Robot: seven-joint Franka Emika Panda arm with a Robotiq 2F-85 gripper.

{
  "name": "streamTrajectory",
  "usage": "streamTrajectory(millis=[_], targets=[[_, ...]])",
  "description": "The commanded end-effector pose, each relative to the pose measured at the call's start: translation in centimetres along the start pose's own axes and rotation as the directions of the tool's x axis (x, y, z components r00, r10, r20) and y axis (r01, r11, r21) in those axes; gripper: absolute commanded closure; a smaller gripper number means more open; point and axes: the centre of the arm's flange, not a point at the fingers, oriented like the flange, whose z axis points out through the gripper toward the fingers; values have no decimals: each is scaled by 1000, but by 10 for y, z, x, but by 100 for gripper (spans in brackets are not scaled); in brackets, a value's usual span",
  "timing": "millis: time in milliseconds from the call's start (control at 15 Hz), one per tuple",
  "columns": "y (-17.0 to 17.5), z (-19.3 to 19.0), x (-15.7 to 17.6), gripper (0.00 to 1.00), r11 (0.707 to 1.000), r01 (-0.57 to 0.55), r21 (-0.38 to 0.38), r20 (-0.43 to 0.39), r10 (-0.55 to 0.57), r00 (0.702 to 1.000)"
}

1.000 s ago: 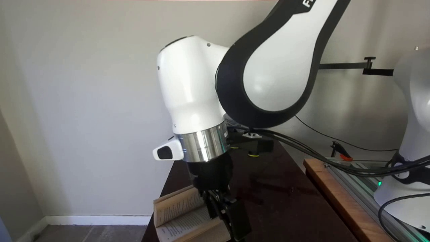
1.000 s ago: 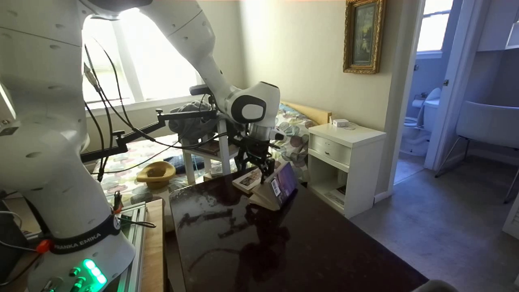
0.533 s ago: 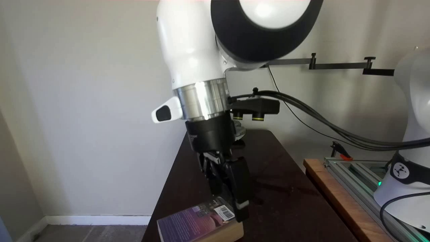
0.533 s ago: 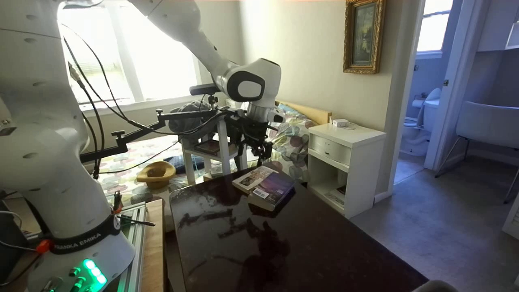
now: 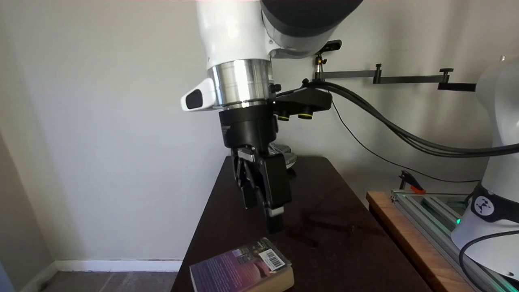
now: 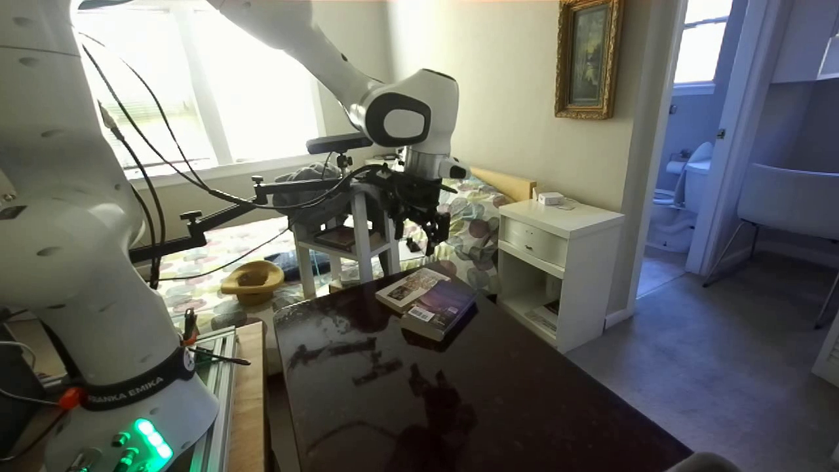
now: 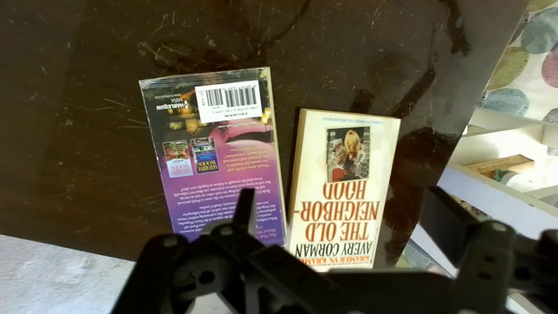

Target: Close the purple book.

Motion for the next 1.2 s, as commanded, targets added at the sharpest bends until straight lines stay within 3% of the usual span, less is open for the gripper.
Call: streamTrajectory(millis=[0,200,267,400,600,1133], targets=[[11,9,2,34,1000,4,-28,-10,-4,1000],[18,16,1,55,999,-3,-43,-9,2,1000],[19,16,0,16,999,-3,-39,-12,3,1000],[21,14,-3,17,999,-9,-54,-21,8,1000],[23,7,-9,1,997,-52,-51,-43,50,998],[12,-21,-30,0,993,-99,-66,-46,96,994]])
